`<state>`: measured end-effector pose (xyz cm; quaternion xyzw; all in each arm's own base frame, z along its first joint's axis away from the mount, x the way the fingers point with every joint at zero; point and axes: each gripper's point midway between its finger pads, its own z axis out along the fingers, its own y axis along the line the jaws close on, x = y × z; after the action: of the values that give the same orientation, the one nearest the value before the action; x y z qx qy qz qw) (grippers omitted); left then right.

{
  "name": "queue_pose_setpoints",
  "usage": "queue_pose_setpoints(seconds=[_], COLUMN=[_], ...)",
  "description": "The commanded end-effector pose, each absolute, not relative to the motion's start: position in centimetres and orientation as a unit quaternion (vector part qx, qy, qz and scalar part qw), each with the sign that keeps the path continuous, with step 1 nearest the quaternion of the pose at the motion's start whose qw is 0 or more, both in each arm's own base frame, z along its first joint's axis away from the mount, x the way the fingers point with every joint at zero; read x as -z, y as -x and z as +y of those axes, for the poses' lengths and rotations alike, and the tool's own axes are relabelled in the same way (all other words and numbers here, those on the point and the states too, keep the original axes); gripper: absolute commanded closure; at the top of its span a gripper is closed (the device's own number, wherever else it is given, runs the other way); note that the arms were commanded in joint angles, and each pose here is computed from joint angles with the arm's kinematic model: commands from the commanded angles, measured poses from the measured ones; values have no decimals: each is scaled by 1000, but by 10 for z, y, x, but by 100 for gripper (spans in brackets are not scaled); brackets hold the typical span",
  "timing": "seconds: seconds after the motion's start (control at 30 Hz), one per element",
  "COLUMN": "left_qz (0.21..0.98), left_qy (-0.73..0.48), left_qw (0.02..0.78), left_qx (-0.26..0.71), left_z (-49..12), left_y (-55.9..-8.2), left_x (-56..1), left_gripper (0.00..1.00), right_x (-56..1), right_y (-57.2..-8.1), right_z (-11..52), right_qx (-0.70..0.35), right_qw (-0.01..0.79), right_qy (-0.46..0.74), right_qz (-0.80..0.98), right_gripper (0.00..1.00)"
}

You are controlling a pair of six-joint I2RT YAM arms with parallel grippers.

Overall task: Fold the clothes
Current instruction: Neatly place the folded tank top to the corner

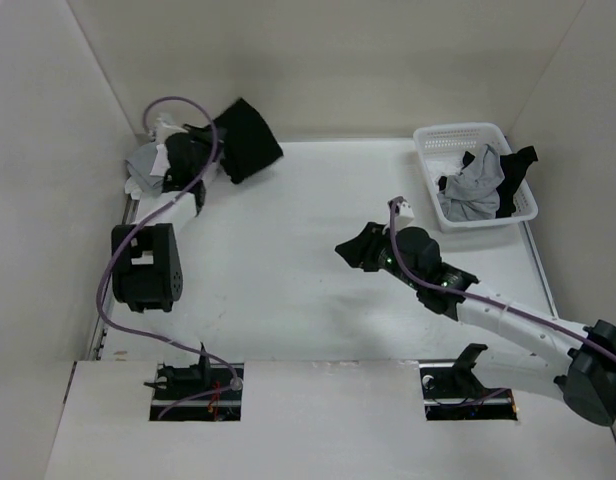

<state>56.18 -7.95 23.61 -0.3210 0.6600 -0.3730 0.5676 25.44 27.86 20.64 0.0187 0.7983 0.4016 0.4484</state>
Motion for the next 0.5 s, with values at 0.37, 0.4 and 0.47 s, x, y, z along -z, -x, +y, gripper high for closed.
queue_pose_setpoints(seconds=[0.37, 0.4, 0.47], left_qz=[568, 564, 559], left_qy=[558, 556, 549], left_qw=[572, 577, 585], left_qx=[196, 202, 207], left_z=[161, 151, 130], left_y=[-523, -520, -507], left_x=[-159, -165, -174], left_gripper=[14, 13, 12], right_x=[-219, -221, -227], right_y=[-243, -243, -244], right_z=[296, 296, 295], right_qx=[-424, -425, -424], right_qw=[440, 442, 449], right_qy=[17, 17, 19], right_qz=[791, 790, 787], right_gripper=[54, 54, 53])
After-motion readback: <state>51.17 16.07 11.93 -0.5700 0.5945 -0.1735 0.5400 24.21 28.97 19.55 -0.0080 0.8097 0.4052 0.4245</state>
